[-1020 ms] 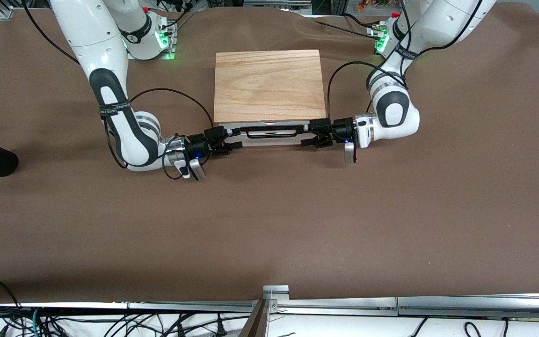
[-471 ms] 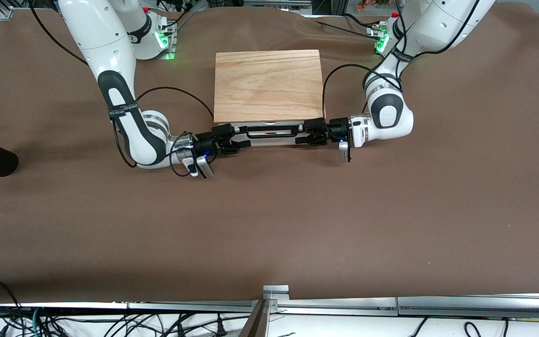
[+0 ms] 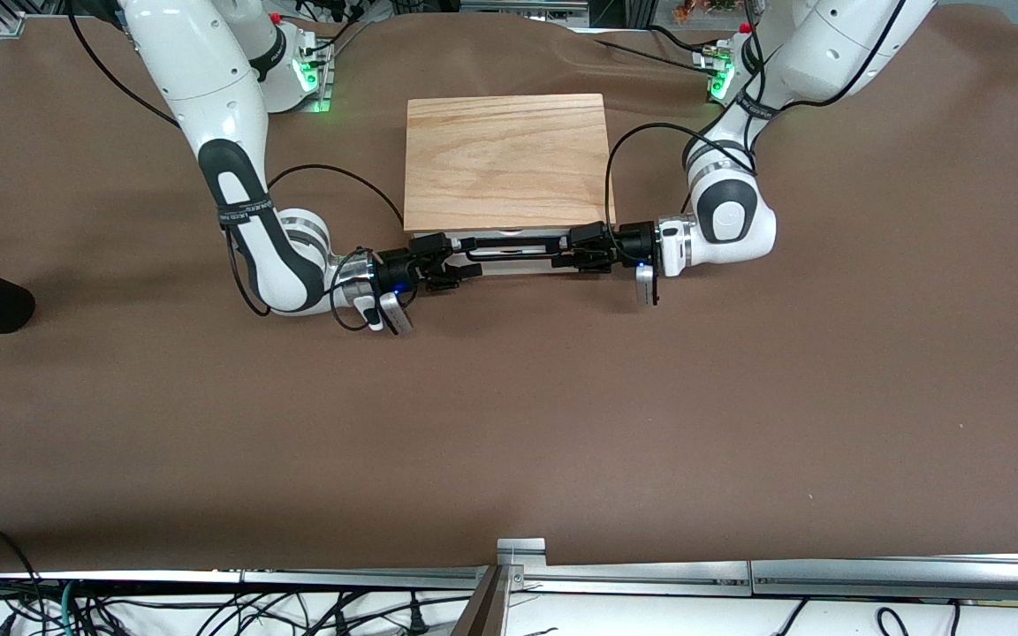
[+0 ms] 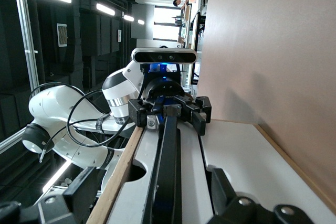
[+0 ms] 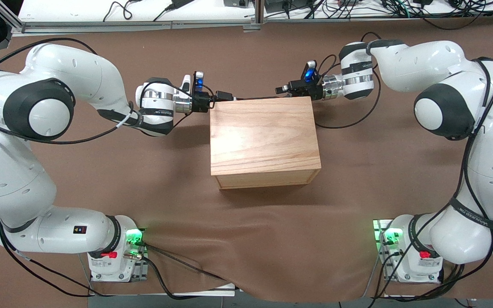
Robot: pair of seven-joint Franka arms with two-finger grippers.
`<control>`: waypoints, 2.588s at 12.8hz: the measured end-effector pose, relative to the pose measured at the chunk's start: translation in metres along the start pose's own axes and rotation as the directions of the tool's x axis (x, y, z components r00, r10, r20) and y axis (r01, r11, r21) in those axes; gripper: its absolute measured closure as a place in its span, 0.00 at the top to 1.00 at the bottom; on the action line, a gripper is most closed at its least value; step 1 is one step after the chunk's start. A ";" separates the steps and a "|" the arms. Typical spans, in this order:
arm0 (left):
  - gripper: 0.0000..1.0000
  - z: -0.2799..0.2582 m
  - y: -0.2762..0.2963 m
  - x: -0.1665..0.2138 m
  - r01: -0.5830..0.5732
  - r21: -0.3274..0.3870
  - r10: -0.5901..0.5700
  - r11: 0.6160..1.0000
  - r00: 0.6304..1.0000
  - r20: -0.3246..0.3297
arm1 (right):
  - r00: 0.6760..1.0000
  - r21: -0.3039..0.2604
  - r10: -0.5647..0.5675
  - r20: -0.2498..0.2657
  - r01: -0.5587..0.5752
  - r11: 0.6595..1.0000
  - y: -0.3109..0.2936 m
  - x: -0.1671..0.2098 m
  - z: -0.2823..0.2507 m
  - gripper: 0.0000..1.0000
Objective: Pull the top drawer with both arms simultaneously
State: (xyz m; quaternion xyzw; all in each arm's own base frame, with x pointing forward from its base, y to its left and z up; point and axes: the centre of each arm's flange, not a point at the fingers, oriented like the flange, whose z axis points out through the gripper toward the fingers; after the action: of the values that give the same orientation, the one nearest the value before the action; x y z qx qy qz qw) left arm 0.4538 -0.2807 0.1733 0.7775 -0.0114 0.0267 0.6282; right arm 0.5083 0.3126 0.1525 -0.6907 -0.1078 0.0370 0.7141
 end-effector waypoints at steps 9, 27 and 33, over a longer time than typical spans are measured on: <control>0.12 0.003 0.001 0.000 0.010 -0.053 -0.009 0.999 1.000 0.011 | 1.000 -0.001 -0.028 0.008 0.028 1.000 0.009 -0.006 0.004 0.49; 0.10 0.003 0.000 0.000 0.009 -0.053 -0.008 0.999 1.000 0.011 | 1.000 0.010 -0.023 0.009 0.023 1.000 0.008 -0.006 0.003 0.18; 0.10 0.003 0.000 0.001 0.012 -0.054 -0.012 0.998 1.000 0.010 | 1.000 0.010 -0.023 0.008 0.023 1.000 0.009 -0.005 0.003 0.18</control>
State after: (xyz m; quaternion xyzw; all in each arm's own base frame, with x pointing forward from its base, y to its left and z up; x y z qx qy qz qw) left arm 0.4547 -0.2838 0.1728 0.7605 -0.0105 0.0189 0.6490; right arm 0.5037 0.3148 0.1435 -0.6858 -0.1184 0.0321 0.7173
